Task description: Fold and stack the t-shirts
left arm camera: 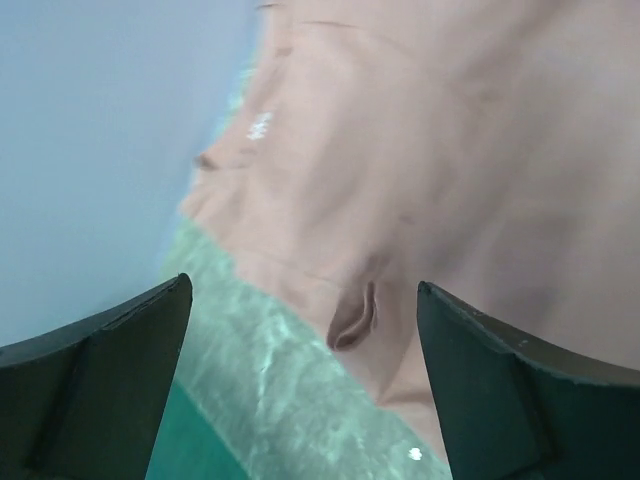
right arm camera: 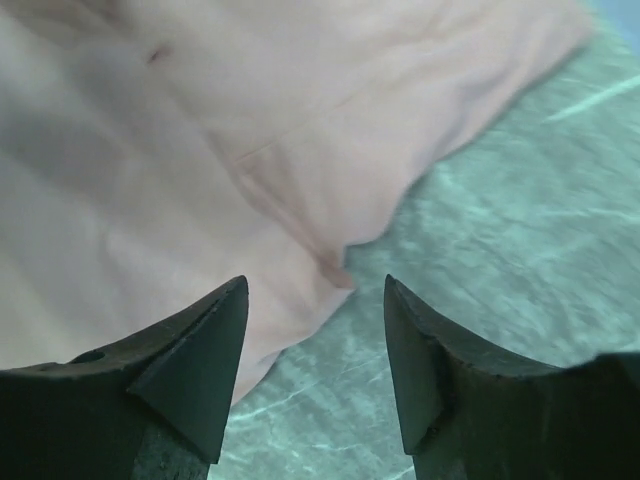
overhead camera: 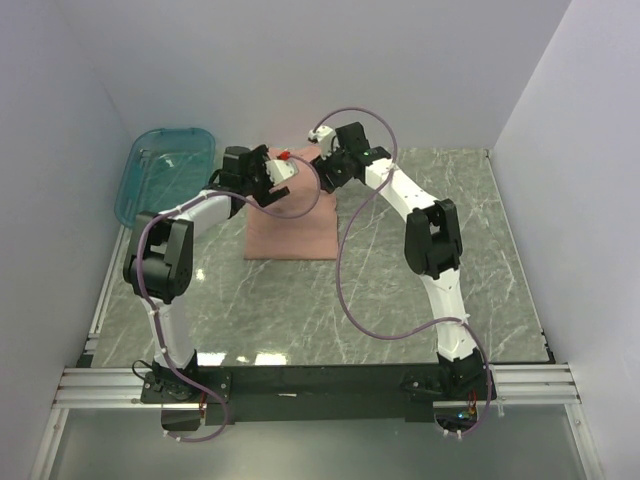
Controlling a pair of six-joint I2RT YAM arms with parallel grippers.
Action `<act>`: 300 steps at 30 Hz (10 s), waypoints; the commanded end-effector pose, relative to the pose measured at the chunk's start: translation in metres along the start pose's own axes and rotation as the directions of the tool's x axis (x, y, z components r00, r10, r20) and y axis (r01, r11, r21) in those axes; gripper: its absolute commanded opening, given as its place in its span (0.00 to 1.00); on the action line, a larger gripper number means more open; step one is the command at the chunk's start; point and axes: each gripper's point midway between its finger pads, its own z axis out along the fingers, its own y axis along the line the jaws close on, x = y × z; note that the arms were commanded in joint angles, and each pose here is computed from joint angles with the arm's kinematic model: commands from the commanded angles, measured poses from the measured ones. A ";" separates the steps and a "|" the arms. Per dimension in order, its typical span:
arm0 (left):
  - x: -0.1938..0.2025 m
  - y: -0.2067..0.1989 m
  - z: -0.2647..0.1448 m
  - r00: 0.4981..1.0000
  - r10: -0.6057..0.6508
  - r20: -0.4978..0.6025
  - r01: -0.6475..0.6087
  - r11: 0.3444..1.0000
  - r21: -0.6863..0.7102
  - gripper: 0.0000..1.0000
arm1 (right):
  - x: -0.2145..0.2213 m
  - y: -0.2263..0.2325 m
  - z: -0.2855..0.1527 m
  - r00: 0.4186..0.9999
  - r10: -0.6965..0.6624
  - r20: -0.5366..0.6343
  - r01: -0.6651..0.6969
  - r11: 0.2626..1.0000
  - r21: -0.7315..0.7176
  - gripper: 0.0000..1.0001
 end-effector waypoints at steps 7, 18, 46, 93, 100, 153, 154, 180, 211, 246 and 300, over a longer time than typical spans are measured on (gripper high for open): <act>-0.081 0.050 -0.095 0.965 -0.215 0.152 0.239 0.958 -0.160 0.98 | -0.022 0.051 -0.100 0.984 -0.106 0.143 0.150 0.924 -0.350 0.64; -0.017 -0.070 -0.132 0.589 -0.802 -0.100 0.788 0.597 -0.148 0.85 | 0.069 0.128 -0.087 0.808 -0.587 0.045 0.580 0.782 -0.228 0.67; 0.047 -0.117 -0.153 0.482 -0.839 -0.254 0.787 0.541 -0.296 0.60 | 0.114 0.150 -0.068 0.708 -0.706 0.024 0.673 0.664 -0.326 0.66; 0.093 -0.175 -0.103 0.951 -0.059 -0.304 0.161 0.933 0.323 0.24 | 0.120 0.149 -0.055 0.573 -0.814 0.096 0.786 0.512 -0.345 0.63; 0.090 -0.173 -0.104 0.953 -0.058 -0.297 0.154 0.938 0.311 0.08 | 0.128 0.144 -0.041 0.549 -0.835 0.031 0.798 0.513 -0.318 0.59; -0.031 -0.057 -0.055 0.994 -0.100 0.047 0.091 0.981 0.169 0.00 | 0.010 0.051 -0.104 0.922 -0.356 0.155 0.380 0.909 -0.169 0.00; -0.030 -0.049 -0.049 0.994 -0.098 0.045 0.091 0.986 0.139 0.00 | 0.007 0.045 -0.098 0.926 -0.345 0.151 0.367 0.917 -0.153 0.00; -0.040 0.055 0.059 0.987 -0.043 0.154 0.079 0.969 -0.236 0.00 | -0.011 -0.067 -0.042 0.986 -0.084 0.144 0.055 0.979 0.199 0.00; -0.059 0.073 0.095 0.976 -0.038 0.215 0.116 0.925 -0.361 0.76 | 0.014 -0.107 -0.032 0.994 0.086 0.063 -0.104 0.908 0.405 0.41; -0.052 -0.020 -0.287 0.416 -0.850 0.322 0.908 0.369 -0.198 0.89 | 0.107 0.001 0.001 0.513 0.836 -0.194 -0.858 0.507 -0.082 0.62; -0.049 -0.056 -0.332 0.373 -0.837 0.400 0.928 0.328 -0.178 0.92 | 0.224 -0.168 -0.304 0.835 0.535 -0.131 -0.430 0.781 0.452 0.60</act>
